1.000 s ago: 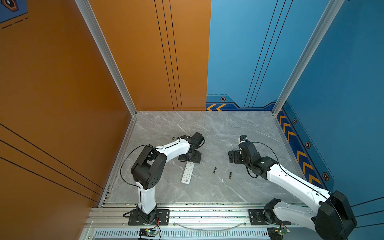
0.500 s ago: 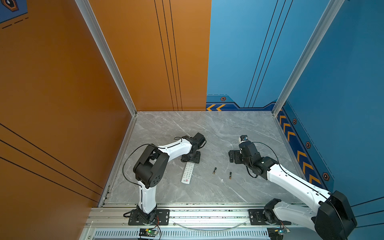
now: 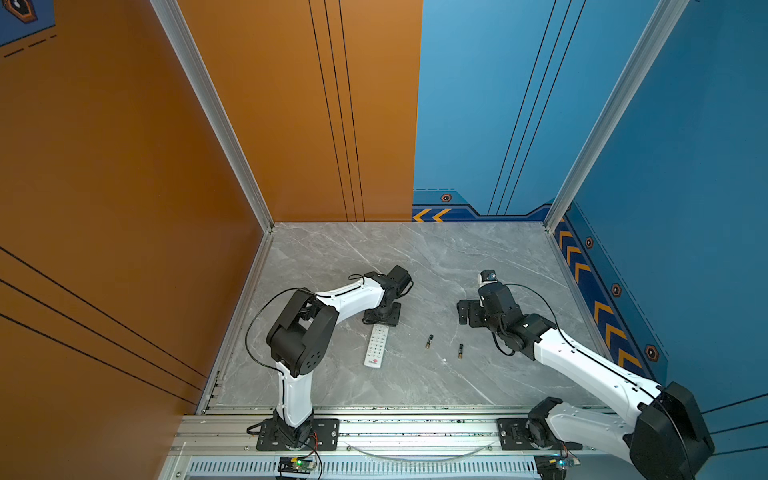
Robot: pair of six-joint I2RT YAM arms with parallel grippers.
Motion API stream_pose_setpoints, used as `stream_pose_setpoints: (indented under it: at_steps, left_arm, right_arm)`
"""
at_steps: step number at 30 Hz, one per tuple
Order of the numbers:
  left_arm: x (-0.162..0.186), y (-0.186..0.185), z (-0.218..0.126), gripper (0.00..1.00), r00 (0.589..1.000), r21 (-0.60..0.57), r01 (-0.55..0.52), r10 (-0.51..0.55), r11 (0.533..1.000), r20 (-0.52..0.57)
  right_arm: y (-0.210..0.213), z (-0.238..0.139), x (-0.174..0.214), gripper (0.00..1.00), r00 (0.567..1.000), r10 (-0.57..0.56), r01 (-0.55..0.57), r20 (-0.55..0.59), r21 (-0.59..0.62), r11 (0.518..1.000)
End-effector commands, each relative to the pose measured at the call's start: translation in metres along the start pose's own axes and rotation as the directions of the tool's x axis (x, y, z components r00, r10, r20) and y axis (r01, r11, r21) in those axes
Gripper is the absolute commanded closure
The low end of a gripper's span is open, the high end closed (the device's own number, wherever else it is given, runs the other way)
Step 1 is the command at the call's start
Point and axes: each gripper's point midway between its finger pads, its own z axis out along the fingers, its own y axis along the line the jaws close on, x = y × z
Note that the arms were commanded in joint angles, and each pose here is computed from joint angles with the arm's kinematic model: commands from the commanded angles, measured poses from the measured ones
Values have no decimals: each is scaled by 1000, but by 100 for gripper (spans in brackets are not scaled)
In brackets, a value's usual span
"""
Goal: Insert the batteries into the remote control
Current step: 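Close the left gripper on the remote's top end and lift it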
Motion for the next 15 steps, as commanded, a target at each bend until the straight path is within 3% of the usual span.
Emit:
stream_pose_setpoints:
  at_steps: [1,9,15]
  left_arm:
    - [-2,2,-12,63,1000,-1,8,-8,1000,27]
    - [-19,4,-45,69,993,100,30,-41,995,110]
    - [-35,1,-80,70,972,237,9,-64,971,224]
  right_arm:
    - [-4,-6,-1,0,999,28,-28,18,-5,1000]
    - [0,-7,-4,0,999,50,-50,9,-49,998]
    - [22,-12,-9,0,994,108,-102,13,-245,964]
